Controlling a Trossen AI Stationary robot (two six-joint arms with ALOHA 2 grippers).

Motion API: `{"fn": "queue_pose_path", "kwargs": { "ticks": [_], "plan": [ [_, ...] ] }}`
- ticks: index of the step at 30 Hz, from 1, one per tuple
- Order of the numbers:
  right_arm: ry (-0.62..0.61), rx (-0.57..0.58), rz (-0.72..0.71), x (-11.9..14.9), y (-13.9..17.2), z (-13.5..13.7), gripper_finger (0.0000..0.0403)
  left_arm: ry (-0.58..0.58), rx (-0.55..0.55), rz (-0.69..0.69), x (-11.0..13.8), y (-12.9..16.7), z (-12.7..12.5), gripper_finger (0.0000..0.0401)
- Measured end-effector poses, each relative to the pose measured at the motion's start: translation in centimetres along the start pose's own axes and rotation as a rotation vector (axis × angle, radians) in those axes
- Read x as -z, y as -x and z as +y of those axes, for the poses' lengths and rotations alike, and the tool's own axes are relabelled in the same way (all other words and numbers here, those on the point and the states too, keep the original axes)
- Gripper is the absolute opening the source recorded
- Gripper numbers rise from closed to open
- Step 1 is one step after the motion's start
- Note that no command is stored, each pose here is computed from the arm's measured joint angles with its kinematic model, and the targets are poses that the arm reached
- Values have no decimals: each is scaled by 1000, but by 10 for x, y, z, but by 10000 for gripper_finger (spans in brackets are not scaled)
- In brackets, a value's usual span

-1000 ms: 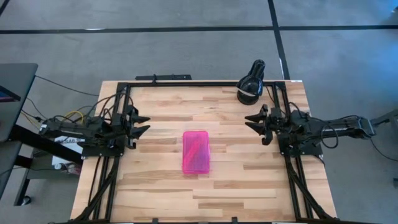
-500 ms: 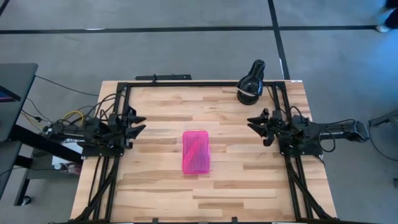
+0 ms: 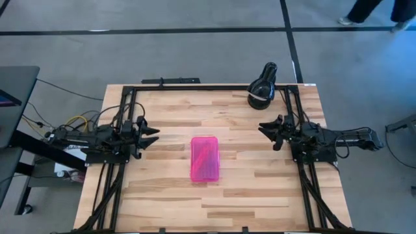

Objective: Pick & place school supplies into a supply box
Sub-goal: Return to Home Position

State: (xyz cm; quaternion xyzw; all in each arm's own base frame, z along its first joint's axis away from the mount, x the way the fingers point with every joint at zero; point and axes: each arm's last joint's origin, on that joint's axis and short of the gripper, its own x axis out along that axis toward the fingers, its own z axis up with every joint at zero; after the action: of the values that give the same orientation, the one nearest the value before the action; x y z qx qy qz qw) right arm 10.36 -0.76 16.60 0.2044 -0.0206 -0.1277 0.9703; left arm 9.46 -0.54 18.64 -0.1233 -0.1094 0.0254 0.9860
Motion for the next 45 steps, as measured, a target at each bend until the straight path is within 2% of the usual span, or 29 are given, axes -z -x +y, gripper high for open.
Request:
{"fn": "queue_pose_path", "kwargs": {
  "ticks": [3, 7, 26, 31, 37, 40, 45],
  "plan": [
    [-17, 20, 36, 4, 0, -2, 134, -17, 8, 19, 2, 0, 0, 153],
    [-18, 21, 37, 4, 0, -2, 133, 2, -73, 118, 12, 1, 4, 153],
    [-71, 53, 27, 2, -1, -6, 133, -11, -80, 135, 14, 0, 5, 153],
    [105, -65, 93, 6, 0, -2, 133, -71, 40, 182, 17, 0, 2, 153],
    [162, -109, 106, 8, 1, 1, 133, -181, 99, 174, 16, 1, -1, 154],
    [175, -121, 109, 8, 1, 3, 133, -226, 80, 168, 16, 1, 0, 154],
    [169, -117, 109, 8, 1, 3, 134, -201, 37, 175, 17, 1, 1, 154]
  ]
}}
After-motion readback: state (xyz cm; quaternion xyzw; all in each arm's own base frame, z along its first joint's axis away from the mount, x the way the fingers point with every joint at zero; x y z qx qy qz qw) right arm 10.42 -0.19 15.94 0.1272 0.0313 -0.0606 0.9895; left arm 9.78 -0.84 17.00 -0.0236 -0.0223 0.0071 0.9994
